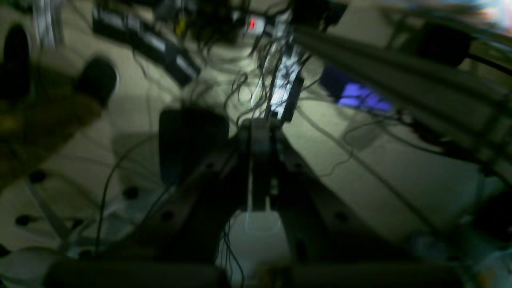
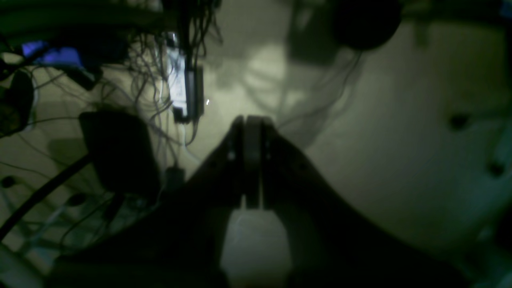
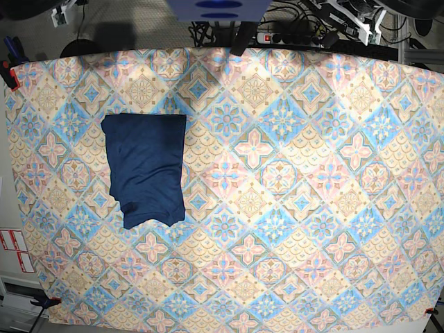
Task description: Fold the T-shirt properly
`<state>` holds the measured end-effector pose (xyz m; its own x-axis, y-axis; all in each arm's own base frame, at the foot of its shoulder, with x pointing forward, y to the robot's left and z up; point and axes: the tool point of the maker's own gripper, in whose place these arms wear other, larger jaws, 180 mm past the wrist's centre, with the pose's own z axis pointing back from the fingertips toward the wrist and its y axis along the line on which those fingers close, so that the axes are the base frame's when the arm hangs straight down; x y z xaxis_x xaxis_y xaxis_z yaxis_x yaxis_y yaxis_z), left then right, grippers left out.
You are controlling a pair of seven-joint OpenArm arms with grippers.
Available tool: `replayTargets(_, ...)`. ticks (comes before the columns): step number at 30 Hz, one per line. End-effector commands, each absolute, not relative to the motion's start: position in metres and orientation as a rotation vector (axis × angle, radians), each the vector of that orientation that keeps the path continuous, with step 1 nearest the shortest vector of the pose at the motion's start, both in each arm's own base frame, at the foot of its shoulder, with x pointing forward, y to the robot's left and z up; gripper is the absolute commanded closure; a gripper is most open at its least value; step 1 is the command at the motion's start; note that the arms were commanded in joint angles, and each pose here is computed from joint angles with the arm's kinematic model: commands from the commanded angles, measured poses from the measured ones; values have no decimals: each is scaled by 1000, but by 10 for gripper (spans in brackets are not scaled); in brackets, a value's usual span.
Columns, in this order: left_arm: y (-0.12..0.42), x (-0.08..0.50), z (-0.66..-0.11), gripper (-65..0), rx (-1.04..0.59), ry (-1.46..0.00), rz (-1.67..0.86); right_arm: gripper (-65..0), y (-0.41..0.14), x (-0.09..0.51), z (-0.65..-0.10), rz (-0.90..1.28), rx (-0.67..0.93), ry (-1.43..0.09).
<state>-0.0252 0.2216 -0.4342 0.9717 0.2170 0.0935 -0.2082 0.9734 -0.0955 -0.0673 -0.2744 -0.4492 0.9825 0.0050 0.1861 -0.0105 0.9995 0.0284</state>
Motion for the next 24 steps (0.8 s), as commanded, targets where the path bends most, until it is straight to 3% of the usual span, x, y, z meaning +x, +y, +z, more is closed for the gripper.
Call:
replayTargets(1,221,-31,-440,0,-89,-76,216,0,-276,-88,-453,-7,34,-132)
replayTargets(8,217,-41,-492,0,-33,-10,64,0,-275,-138,-502,-83,117,47)
replayTargets(14,190,-72,-551,0,-53,56,-51,0,-254,-141,-546,-146,192,131)
replayTargets(24,168,-96,-621,0,-88,89,-92,0,-191,-132,-613,-257,308,88)
